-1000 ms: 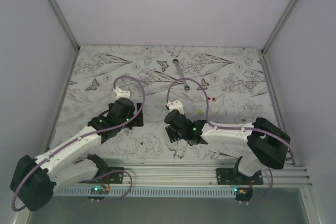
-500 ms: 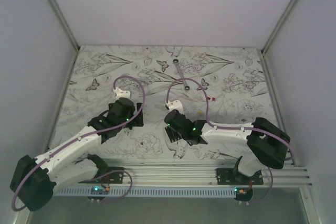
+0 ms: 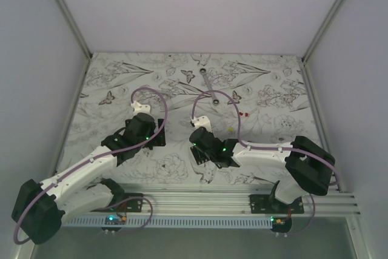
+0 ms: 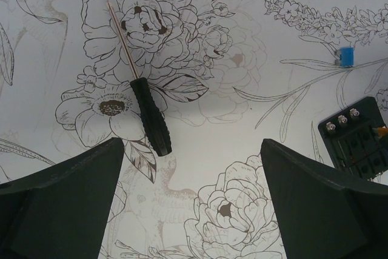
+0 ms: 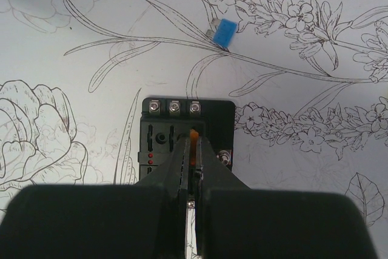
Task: Snap on the fuse box
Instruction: Install the fuse at the fuse box base.
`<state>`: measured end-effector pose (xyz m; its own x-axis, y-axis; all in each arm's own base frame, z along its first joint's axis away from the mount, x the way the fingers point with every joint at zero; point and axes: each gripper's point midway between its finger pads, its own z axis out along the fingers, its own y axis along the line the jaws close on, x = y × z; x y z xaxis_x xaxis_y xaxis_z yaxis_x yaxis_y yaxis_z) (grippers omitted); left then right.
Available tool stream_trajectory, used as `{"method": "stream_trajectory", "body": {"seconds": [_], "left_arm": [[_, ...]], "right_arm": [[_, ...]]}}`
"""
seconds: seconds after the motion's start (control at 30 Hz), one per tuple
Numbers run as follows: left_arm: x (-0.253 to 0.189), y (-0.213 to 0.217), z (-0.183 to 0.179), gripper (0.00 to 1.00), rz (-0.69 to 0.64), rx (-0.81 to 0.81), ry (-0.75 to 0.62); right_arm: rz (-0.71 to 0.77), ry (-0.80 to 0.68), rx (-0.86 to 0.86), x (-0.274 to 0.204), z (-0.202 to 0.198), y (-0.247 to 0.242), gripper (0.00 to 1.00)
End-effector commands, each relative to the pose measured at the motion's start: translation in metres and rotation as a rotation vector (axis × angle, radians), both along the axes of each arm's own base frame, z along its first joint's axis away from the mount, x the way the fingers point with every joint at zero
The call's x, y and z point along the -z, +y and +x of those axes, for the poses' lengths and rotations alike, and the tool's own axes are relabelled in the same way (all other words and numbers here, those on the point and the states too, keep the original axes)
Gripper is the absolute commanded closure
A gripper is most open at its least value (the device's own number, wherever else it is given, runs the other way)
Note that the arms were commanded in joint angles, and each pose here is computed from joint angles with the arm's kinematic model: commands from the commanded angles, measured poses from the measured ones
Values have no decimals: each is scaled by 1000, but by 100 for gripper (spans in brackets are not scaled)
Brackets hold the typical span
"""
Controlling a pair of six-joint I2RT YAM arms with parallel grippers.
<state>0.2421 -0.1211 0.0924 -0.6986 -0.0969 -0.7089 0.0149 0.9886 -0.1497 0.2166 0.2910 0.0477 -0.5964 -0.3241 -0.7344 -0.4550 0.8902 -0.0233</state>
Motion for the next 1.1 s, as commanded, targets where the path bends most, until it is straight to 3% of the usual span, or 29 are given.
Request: {"method": "stream_trajectory", "body": {"seconds": [0.0, 1.07], "left_arm": [[-1, 3, -3, 0, -2, -8, 14], [-1, 3, -4, 0, -4, -8, 14]], "right_arm": [[47, -32, 10, -12, 3, 7, 100], [-65, 27, -14, 21, -1, 4, 100]]}}
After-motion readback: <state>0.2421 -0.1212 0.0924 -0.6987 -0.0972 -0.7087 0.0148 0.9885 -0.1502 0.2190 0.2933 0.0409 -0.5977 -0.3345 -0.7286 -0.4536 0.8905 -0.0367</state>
